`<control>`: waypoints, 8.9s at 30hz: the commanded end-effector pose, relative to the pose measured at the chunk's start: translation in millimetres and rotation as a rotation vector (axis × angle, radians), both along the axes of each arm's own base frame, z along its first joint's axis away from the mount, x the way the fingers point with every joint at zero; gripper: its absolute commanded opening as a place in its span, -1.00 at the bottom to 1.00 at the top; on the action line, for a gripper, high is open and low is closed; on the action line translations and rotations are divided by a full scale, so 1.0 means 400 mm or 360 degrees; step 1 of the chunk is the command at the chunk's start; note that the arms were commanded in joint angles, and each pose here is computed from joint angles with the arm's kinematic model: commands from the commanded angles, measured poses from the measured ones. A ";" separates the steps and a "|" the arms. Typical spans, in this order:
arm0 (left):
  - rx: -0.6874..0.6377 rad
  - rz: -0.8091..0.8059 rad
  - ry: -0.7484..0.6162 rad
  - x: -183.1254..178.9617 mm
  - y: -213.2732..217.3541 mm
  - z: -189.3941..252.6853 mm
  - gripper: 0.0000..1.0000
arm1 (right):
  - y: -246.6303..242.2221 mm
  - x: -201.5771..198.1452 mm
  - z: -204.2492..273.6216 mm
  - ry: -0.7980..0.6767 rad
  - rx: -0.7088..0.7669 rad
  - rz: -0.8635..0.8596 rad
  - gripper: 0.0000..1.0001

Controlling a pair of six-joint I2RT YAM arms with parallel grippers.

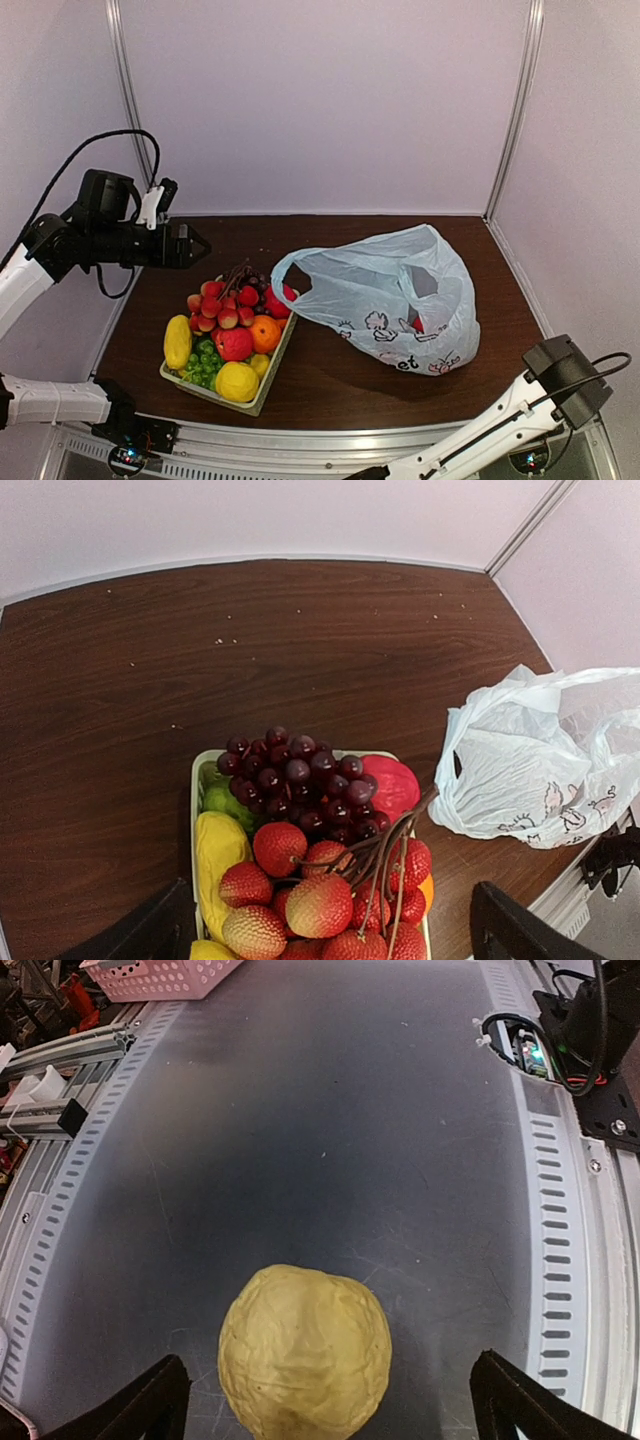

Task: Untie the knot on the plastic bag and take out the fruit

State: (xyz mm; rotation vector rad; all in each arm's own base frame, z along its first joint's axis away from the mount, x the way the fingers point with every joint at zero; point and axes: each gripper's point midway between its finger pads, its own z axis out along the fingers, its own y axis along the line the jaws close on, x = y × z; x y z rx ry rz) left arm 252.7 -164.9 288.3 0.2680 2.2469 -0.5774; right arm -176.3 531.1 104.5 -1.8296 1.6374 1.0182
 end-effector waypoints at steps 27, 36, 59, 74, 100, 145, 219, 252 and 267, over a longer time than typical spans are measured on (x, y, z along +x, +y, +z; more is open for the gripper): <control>0.0088 0.0296 -0.0320 0.116 0.124 0.067 0.95 | -0.043 0.286 0.201 -0.0037 0.0094 -0.0548 0.04; 0.0134 0.0366 -0.0371 0.128 0.183 -0.014 0.95 | -0.086 0.642 0.393 -0.0202 0.0160 -0.1099 0.09; 0.0106 0.0247 -0.0376 0.106 0.157 -0.100 0.94 | 0.025 1.055 0.493 -0.0174 0.0249 -0.1494 0.07; -0.0053 -0.0060 -0.0346 0.113 0.060 -0.116 0.94 | -0.060 1.307 0.496 0.0052 0.0386 -0.1709 0.08; -0.0070 -0.0096 -0.0399 0.113 0.051 -0.104 0.94 | 0.087 1.258 0.273 0.0623 0.0173 -0.1125 0.11; -0.0346 -0.0246 -0.0121 0.224 -0.061 -0.173 0.85 | 0.085 1.196 0.228 0.0694 0.0073 -0.1012 0.46; -0.0260 -0.0069 0.0190 0.229 -0.031 -0.340 -0.49 | -0.114 1.257 0.360 0.0500 0.0366 -0.1398 0.75; -0.0397 -0.0182 0.0342 0.214 -0.076 -0.352 0.62 | -0.126 1.248 0.351 0.0500 0.0358 -0.1399 0.75; -0.0504 -0.0276 0.0242 0.213 -0.101 -0.286 0.95 | -0.127 1.247 0.352 0.0500 0.0357 -0.1398 0.76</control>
